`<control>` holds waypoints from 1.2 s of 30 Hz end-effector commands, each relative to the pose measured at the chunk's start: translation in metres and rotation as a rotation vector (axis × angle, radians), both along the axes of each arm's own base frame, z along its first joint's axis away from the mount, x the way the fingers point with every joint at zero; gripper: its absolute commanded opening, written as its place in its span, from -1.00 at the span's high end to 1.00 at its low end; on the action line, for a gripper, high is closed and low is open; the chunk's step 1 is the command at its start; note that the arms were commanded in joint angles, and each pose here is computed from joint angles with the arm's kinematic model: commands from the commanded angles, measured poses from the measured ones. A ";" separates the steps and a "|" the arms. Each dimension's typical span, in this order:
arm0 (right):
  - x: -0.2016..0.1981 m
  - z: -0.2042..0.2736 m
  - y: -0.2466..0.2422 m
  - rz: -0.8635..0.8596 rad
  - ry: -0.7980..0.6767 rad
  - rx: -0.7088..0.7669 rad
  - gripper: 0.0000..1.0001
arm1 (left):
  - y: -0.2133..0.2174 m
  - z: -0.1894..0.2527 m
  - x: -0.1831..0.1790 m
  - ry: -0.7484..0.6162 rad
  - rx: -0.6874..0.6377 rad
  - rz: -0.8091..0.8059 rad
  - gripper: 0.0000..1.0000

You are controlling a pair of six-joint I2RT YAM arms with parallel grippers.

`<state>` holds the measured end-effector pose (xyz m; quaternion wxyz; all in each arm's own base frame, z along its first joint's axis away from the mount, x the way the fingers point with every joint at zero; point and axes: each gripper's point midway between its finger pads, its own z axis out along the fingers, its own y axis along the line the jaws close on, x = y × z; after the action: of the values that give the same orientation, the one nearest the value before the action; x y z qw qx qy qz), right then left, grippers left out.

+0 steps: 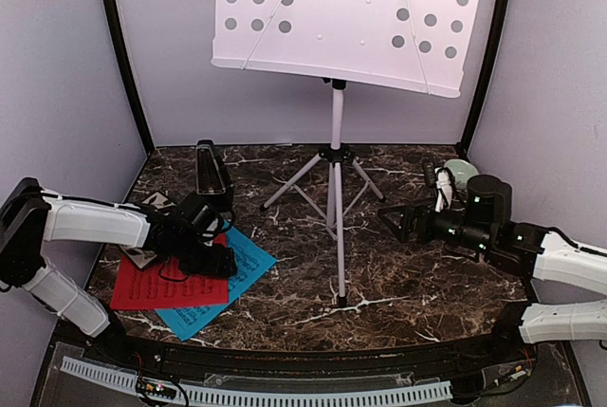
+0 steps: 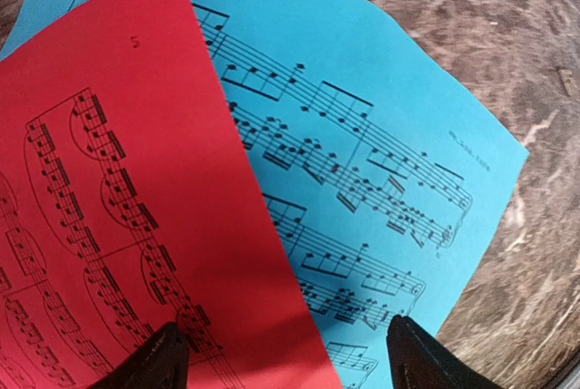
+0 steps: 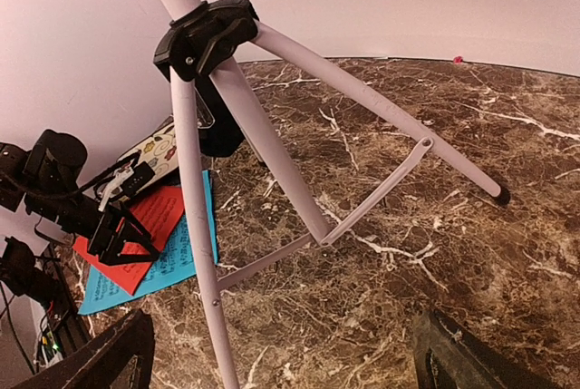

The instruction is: Set up the instrument practice props

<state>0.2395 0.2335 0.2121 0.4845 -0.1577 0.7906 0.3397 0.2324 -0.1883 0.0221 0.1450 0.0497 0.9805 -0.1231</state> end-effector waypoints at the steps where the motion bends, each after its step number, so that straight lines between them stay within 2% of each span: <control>1: -0.001 0.019 0.005 0.034 -0.034 0.028 -1.00 | -0.053 -0.013 -0.030 0.120 -0.146 -0.087 -0.54; 6: -0.001 0.015 0.008 0.049 -0.026 0.025 -1.00 | -0.104 0.001 -0.032 0.113 -0.228 -0.174 -0.52; 8: -0.001 0.016 0.010 0.059 -0.025 0.028 -1.00 | -0.111 0.016 -0.023 0.074 -0.246 -0.179 -0.51; 11: -0.003 0.019 0.012 0.077 -0.022 0.033 -1.00 | -0.096 0.041 -0.004 -0.029 -0.155 -0.176 -0.56; 14: -0.006 0.021 0.016 0.102 -0.022 0.047 -1.00 | -0.071 0.057 0.006 -0.063 -0.069 -0.149 -0.57; 18: -0.004 0.023 0.022 0.106 0.023 0.076 -0.87 | -0.040 0.073 0.009 -0.086 -0.098 -0.060 -0.57; 22: -0.012 0.031 0.040 0.141 0.054 0.101 -0.75 | -0.010 0.068 0.004 -0.068 -0.196 0.068 -0.58; 29: -0.033 0.028 0.078 0.197 0.061 0.029 -0.67 | 0.036 0.045 -0.017 -0.035 -0.197 0.247 -0.64; 36: -0.051 0.014 0.103 0.243 0.056 -0.046 -0.55 | 0.027 0.007 -0.023 0.064 -0.225 0.211 -0.54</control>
<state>0.1904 0.3273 0.2164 0.3972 -0.2479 0.7924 0.3909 0.2097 -0.1475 0.0422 0.1538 -0.0806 0.9661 -0.1911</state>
